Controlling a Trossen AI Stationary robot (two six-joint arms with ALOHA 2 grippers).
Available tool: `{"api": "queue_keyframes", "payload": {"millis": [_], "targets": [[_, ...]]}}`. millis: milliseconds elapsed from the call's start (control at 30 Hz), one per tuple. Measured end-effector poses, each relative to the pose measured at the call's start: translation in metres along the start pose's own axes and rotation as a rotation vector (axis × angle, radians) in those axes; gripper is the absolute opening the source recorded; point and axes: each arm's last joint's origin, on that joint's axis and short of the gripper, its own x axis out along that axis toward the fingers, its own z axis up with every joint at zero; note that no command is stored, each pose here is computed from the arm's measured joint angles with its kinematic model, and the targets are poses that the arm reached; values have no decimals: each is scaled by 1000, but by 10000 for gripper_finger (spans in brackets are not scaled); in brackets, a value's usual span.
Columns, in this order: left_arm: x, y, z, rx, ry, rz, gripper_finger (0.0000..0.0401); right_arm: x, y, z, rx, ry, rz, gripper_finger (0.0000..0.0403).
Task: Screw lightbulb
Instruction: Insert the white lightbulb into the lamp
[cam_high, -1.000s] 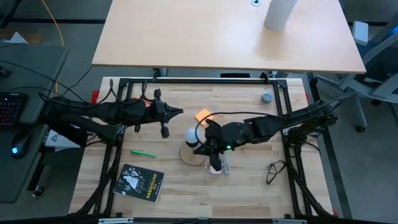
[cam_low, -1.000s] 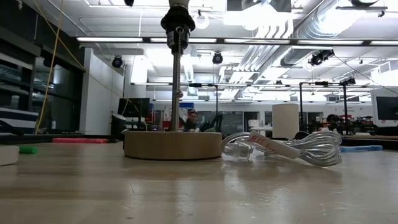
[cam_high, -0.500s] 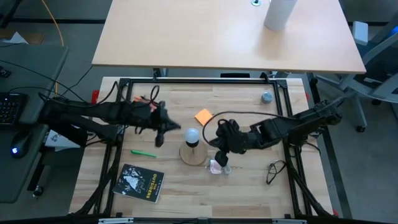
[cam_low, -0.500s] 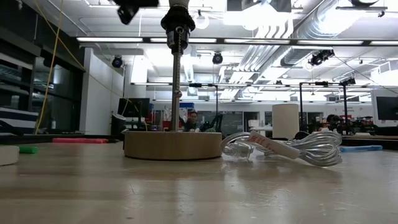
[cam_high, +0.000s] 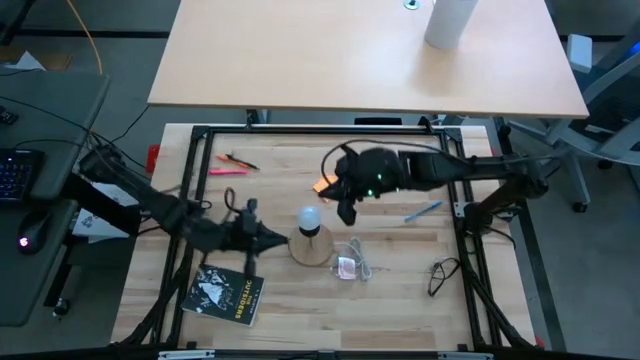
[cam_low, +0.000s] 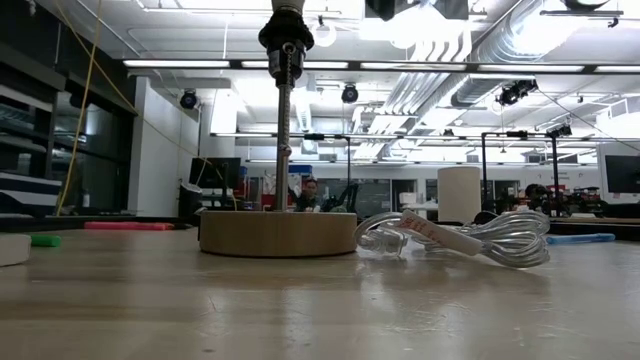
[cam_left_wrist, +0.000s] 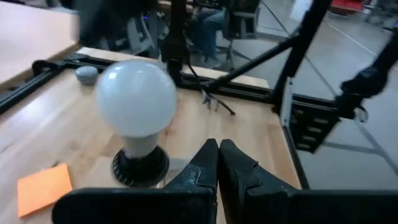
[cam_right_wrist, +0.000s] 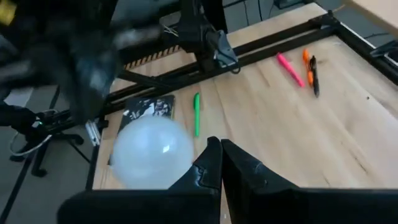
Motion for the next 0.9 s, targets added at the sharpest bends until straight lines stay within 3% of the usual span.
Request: {"api": "queue_keyframes", "payload": {"millis": [333, 600, 900], "targets": [[52, -14, -19, 21, -66, 86, 0, 23, -14, -3, -3, 58, 80, 0], [63, -10, -25, 40, -46, 127, 0, 42, -15, -2, 1, 13, 122, 0], [63, -6, -23, 70, -62, 192, 0, 43, -15, -2, 2, 12, 127, 0]]}}
